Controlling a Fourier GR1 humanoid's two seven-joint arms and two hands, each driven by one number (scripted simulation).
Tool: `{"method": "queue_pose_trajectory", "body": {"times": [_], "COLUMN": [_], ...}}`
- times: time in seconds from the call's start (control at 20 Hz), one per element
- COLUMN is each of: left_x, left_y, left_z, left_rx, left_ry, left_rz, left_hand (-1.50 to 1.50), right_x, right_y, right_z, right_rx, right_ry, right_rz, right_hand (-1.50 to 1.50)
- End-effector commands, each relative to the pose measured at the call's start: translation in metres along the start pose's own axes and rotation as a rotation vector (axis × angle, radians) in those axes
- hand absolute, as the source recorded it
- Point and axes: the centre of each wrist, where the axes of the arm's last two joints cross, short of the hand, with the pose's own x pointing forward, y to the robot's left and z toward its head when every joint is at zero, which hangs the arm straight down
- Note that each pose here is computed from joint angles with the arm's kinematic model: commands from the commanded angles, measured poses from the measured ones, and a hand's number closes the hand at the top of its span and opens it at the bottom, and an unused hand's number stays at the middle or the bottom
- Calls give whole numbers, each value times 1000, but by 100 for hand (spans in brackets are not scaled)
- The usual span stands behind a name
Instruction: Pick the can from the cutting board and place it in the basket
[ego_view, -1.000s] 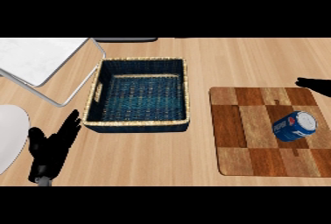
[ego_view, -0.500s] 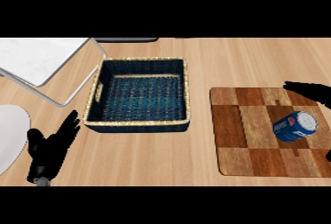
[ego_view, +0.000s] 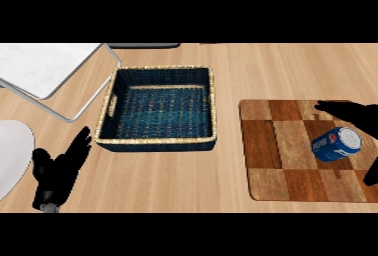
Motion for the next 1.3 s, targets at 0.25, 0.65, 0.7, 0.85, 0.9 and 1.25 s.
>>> {"method": "queue_pose_trajectory", "body": {"times": [0.25,0.65,0.7,0.85,0.9,1.25], "left_x": [-43,-31,-25,-18,-39,-31], "left_y": [-7,-11,9,7,0,-14], "left_z": [14,17,7,7,15,13], "left_rx": [7,-10,12,19,10,11], "left_ry": [202,184,177,178,187,193], "left_rz": [-16,-17,-5,-2,-10,-7], "left_hand": [0,0,0,0,0,0], "right_x": [-5,-8,-4,-16,0,-6], "right_y": [17,33,37,35,37,38], "right_z": [-11,-31,-28,-20,-29,-40], "right_rx": [19,9,17,-4,-30,-63], "right_ry": [4,27,8,-45,-62,-57], "right_rz": [7,-13,-7,81,99,157], "right_hand": [-150,-150,-150,150,150,150]}}
